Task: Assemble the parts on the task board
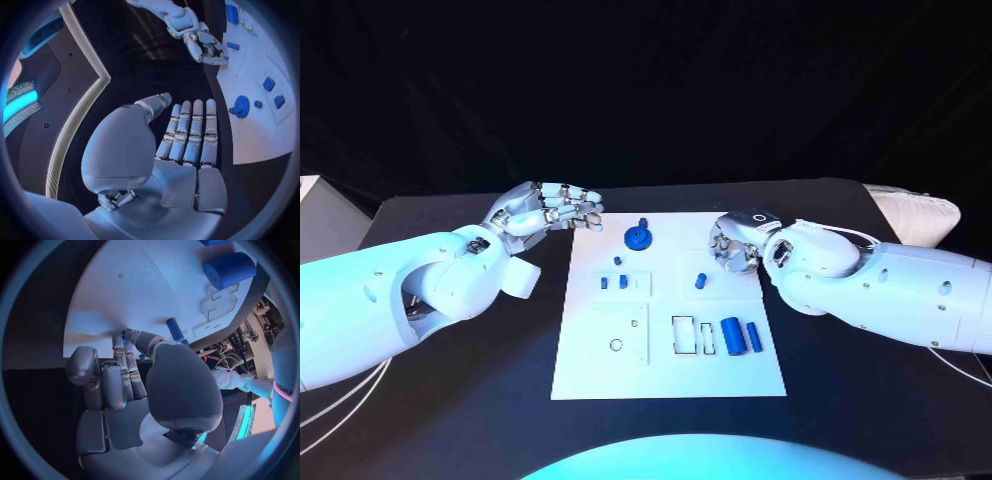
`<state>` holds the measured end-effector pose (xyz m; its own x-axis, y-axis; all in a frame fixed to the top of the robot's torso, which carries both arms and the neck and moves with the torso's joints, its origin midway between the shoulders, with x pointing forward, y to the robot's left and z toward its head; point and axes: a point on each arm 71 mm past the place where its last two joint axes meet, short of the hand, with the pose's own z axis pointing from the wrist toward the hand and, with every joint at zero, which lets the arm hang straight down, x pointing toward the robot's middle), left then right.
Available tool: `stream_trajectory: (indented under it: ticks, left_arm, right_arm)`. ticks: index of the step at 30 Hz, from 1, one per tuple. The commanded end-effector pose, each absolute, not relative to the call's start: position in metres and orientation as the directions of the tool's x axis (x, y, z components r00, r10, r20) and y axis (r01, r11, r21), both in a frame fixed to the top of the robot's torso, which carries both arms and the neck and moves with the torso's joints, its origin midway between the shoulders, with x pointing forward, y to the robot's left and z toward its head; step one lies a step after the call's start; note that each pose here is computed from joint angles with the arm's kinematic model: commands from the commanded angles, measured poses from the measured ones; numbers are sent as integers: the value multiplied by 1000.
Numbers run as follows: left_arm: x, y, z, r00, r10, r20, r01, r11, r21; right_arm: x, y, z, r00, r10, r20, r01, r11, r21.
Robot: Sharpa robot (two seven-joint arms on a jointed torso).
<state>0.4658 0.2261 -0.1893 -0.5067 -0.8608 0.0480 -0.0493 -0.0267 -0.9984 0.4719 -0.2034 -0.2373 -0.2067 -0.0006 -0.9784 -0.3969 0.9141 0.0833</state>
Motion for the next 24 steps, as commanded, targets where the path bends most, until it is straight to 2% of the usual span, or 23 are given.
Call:
stream_trajectory:
  ticks: [1,15,24]
  left_arm:
    - [464,224,-188,-522,-851,60,-46,-42,-998]
    - [464,223,-188,-537,-841,65,-48,-47,-998]
    - [465,224,-189,-537,-841,64,-47,-46,-998]
  right_arm:
    - [466,-203,-251,-243,-39,-969,-390,919,60]
    - [461,-205,-240,-156,28,-987,-392,916,88]
    - [460,-210,-227,-139,57,-989,-380,919,107]
